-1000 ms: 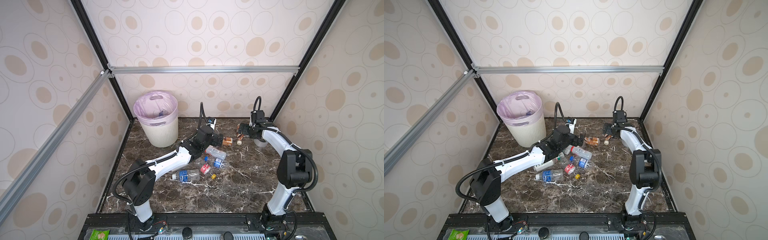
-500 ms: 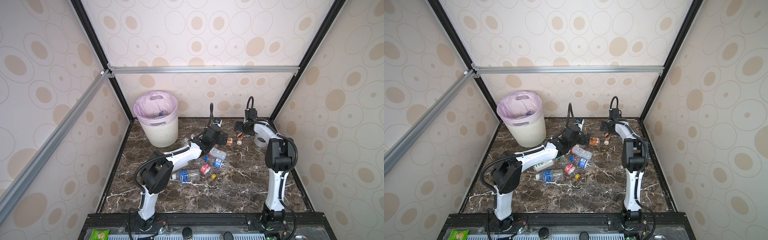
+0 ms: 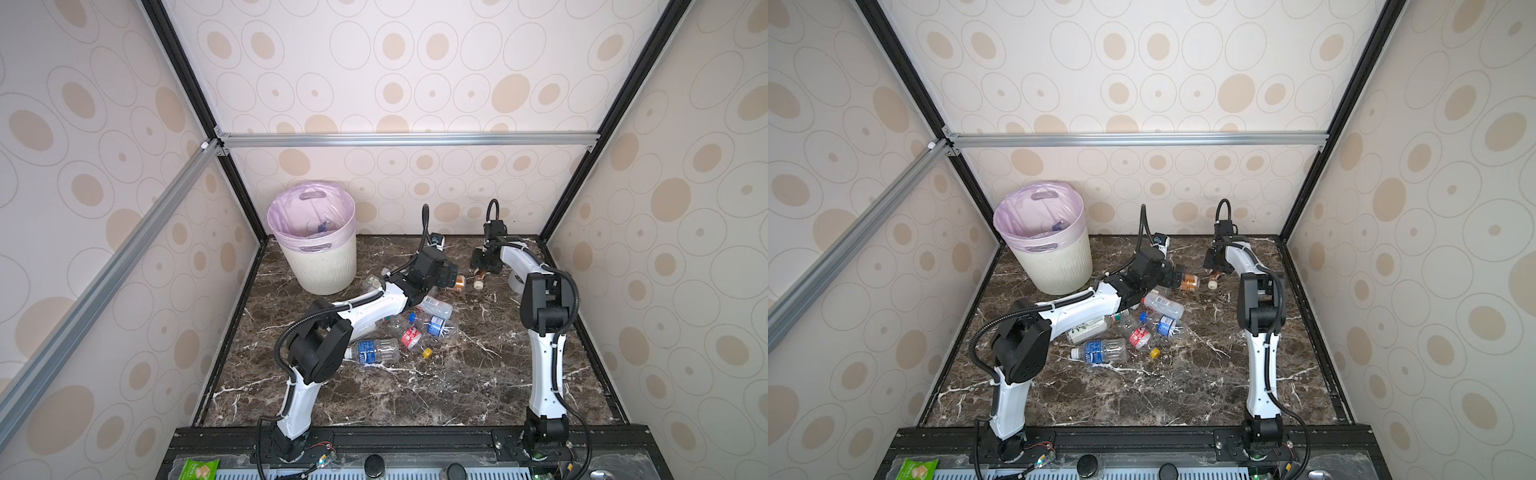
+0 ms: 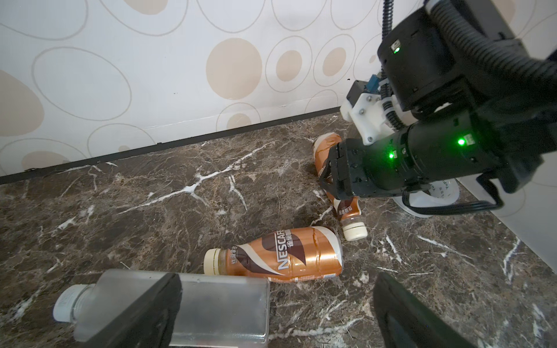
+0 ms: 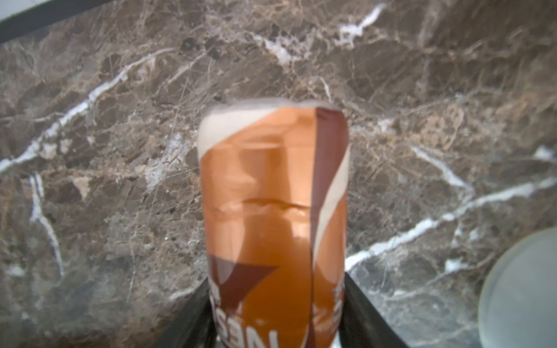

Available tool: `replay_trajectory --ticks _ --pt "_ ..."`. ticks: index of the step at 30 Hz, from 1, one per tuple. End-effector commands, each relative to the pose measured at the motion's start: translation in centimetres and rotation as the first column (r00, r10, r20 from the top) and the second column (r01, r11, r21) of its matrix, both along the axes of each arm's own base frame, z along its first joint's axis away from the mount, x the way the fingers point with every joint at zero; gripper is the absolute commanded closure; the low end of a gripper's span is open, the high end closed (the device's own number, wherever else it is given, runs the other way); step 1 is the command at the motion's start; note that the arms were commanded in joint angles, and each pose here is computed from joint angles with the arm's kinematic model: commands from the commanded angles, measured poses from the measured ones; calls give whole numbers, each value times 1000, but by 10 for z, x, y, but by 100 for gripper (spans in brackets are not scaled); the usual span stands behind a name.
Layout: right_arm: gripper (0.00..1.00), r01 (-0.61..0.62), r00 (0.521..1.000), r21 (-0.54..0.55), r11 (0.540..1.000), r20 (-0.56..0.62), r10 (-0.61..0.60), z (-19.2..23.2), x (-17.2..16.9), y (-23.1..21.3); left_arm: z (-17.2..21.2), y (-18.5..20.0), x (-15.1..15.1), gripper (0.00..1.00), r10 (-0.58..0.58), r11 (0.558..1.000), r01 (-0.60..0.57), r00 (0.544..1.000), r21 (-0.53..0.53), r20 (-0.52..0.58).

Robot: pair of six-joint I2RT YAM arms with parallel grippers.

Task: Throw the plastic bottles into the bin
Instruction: 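Lower the right gripper onto the upright-lying brown Nescafe bottle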

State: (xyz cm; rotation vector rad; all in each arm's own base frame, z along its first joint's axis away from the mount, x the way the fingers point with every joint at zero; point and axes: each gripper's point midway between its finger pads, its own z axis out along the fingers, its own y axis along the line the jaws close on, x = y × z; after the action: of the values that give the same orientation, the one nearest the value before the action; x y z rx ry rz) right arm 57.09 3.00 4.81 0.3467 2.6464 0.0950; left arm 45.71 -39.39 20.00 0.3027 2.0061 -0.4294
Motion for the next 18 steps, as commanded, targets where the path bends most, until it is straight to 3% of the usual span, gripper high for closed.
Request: replay_trajectory --ticks 1,8,18 --pt "47 9 1000 -7 1000 -27 -9 4 -9 -6 9 3 2 1 18 998 -20 999 -54 -39" --pt "50 8 1000 45 999 27 -9 37 -27 1 21 13 -9 1 -12 995 3 996 -100 -88" --pt "50 -29 982 143 989 187 2 130 -71 14 67 20 -45 1 -115 953 91 991 -290 -65"
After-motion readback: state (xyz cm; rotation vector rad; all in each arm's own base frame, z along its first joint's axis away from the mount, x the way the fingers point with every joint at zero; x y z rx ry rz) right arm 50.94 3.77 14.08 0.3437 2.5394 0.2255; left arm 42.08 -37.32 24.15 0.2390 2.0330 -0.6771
